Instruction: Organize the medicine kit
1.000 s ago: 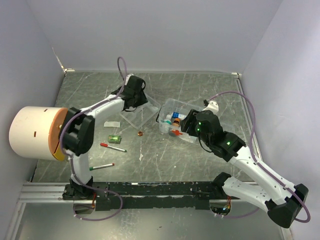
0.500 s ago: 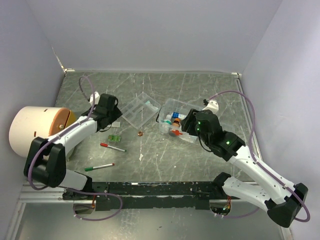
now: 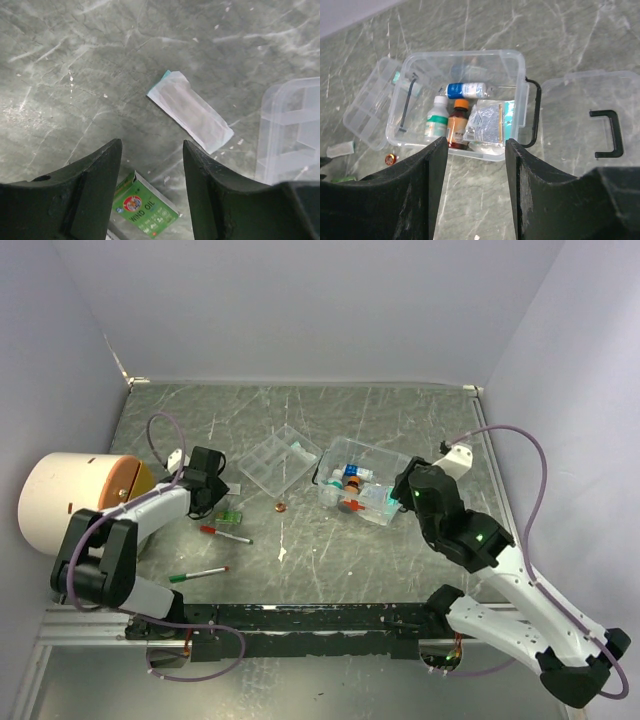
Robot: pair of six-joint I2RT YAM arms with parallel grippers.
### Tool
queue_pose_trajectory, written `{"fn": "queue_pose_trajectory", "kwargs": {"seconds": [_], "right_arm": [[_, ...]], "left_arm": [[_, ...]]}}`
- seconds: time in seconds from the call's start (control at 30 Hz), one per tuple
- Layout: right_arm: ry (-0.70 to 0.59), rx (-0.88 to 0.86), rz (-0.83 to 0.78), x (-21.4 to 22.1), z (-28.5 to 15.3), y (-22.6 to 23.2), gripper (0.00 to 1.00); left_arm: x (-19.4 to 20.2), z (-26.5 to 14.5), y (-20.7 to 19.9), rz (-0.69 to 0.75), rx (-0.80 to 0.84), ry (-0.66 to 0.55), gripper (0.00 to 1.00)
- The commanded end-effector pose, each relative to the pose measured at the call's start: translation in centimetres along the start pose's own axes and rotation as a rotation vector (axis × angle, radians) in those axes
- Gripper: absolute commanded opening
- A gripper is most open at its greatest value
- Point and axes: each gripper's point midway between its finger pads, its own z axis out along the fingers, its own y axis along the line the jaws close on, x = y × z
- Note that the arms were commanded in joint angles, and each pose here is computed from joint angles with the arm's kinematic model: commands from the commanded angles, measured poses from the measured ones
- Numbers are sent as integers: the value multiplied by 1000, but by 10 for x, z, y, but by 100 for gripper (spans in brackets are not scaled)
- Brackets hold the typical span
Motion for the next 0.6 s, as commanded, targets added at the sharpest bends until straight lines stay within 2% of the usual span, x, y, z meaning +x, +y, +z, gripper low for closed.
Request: {"fn": "queue_pose_trajectory", "kwargs": {"seconds": [0.0,0.4,0.57], "right_arm": [[-54,89,26,-7,-6,-23,49],[-22,96,-3,3,4,-18,49],[-20,88,-9,4,7,-15,50]], "left_arm": [[-3,13,-15,-22,21,19,62],[-9,33,-26,-12,-4,4,62],[-2,44,-22,0,-50,25,59]]}}
